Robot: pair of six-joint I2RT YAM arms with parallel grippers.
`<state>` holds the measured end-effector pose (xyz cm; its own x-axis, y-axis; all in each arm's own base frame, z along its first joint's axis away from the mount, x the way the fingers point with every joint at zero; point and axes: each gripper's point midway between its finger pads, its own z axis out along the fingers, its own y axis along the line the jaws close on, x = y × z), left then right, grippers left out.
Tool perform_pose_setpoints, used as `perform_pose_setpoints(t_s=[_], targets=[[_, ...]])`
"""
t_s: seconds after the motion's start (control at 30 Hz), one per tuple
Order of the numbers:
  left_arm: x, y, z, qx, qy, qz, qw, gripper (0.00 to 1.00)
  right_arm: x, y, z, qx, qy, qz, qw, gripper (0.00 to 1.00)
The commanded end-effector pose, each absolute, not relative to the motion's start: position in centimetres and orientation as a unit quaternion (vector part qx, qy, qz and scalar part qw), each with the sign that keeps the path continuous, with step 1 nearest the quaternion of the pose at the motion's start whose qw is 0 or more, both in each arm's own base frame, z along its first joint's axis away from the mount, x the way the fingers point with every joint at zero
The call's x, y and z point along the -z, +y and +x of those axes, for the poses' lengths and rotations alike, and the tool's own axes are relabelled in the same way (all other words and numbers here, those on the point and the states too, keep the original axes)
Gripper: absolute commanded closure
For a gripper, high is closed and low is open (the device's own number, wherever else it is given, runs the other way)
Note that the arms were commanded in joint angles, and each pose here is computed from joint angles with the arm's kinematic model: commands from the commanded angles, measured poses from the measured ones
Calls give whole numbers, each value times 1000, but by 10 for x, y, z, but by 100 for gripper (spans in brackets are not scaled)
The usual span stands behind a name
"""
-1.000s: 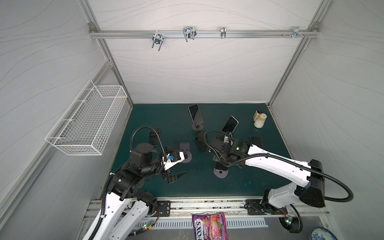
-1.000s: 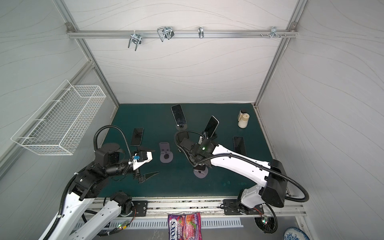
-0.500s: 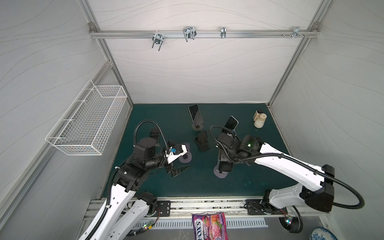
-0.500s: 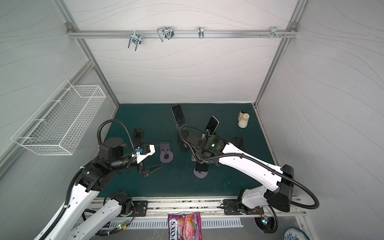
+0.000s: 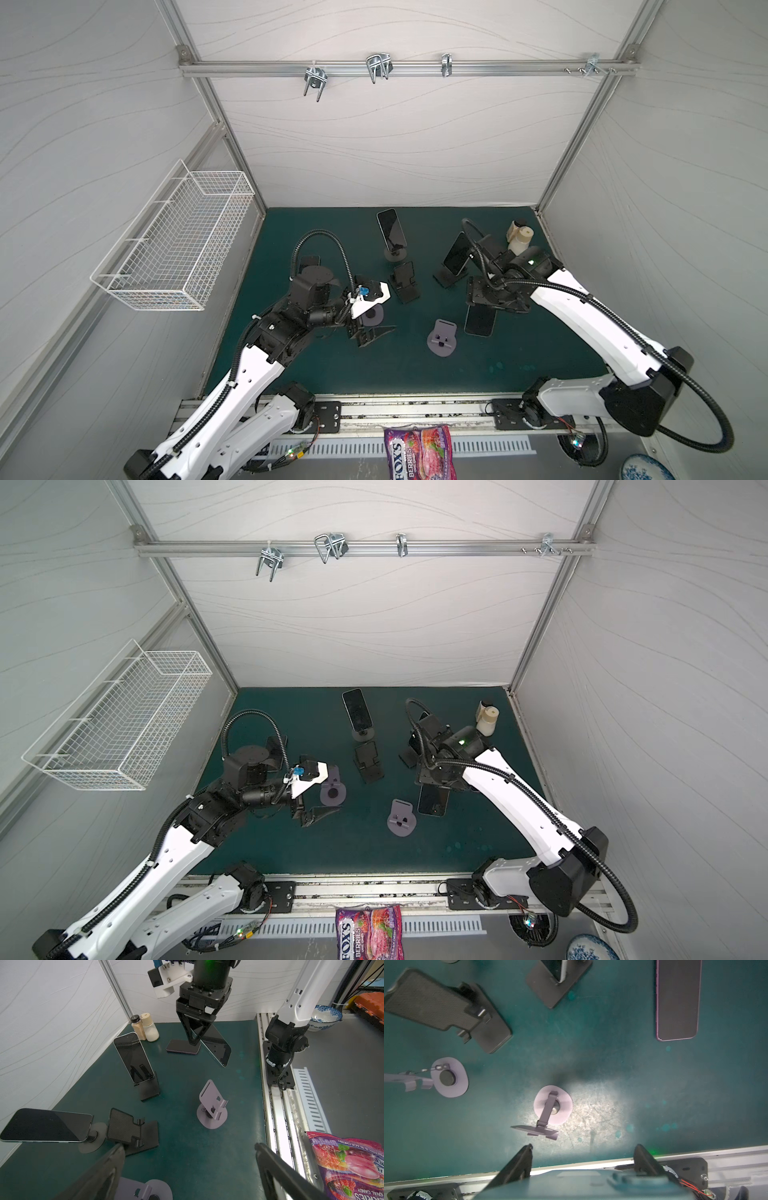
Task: Remove the phone from the phone stand
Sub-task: 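Carry the teal-edged phone off the stand with the right gripper while the left arm reaches, then move the held phone above the table beside the purple-edged phone with the right gripper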
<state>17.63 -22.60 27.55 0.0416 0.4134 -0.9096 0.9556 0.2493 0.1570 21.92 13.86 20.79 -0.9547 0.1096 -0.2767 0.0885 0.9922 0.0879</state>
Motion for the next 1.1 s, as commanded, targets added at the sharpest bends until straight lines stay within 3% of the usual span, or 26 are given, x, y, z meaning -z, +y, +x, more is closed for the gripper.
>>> perform_pose_setpoints(t_s=[0.0,0.5,1.07], targets=[[-302,-236,189,270,620,537,504,1,-204,126,219,-31,993,28,111,43],[-312,-295,200,288,630,528,491,1,-158,91,275,3,992,76,98,43],[-324,-293,205,283,636,508,507,1,-106,69,320,29,995,81,49,44]])
